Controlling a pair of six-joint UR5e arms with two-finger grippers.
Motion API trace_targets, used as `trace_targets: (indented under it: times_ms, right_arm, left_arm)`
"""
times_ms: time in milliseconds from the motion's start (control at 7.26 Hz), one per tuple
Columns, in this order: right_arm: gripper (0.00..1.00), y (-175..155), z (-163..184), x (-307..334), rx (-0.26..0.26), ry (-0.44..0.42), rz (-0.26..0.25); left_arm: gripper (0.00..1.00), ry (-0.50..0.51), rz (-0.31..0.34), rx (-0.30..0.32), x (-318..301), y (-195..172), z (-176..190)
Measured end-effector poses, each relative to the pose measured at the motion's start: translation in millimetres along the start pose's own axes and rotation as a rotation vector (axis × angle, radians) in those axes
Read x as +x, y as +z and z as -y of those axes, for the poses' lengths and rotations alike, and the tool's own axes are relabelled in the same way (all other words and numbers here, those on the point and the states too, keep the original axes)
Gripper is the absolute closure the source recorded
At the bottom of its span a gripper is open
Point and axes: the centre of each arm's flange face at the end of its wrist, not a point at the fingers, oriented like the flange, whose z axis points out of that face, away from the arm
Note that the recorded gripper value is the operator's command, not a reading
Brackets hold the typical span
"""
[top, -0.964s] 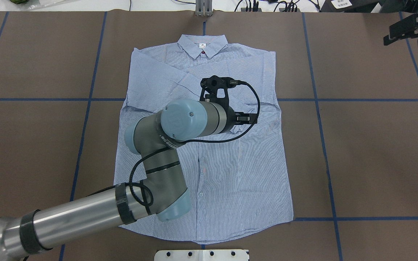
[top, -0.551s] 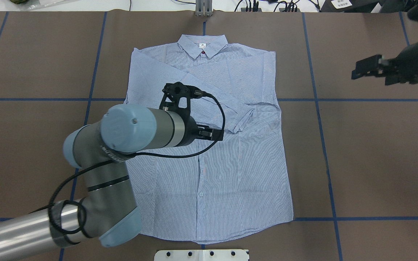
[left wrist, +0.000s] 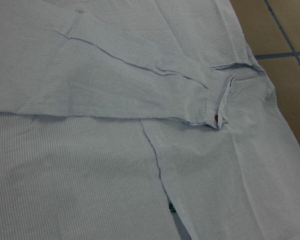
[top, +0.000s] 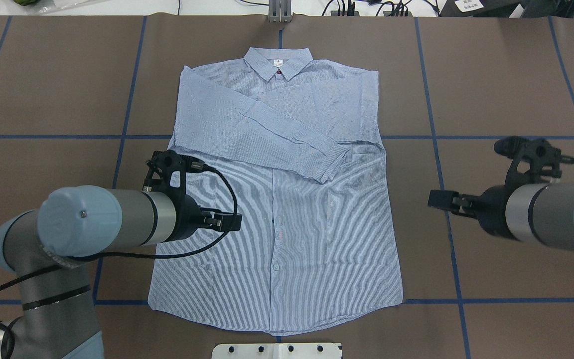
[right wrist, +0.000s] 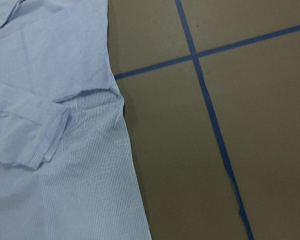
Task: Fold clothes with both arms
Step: 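Release the sleeve, move left gripper to the hem while right gripper descends, then grasp the hem corners nearest the robot with both grippers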
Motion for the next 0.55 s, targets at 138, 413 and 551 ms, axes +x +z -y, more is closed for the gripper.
trace_targets:
  times_ms: [138,413,551]
  right_arm:
    - [0.00,3,-36,-2,0.004,0.006,-0.004]
    - [0.00,6,-76,-5,0.014,0.008,0.002]
    - [0.00,7,-82,-6,0.015,0.007,0.003]
  left_arm:
    - [0.00,-0.024,0.042,-0.016,-15,5,-35]
    - [0.00,-0.064,0.116,-0.045,-42,7,-96]
    - [0.00,-0.077,0.151,-0.061,-56,8,-115]
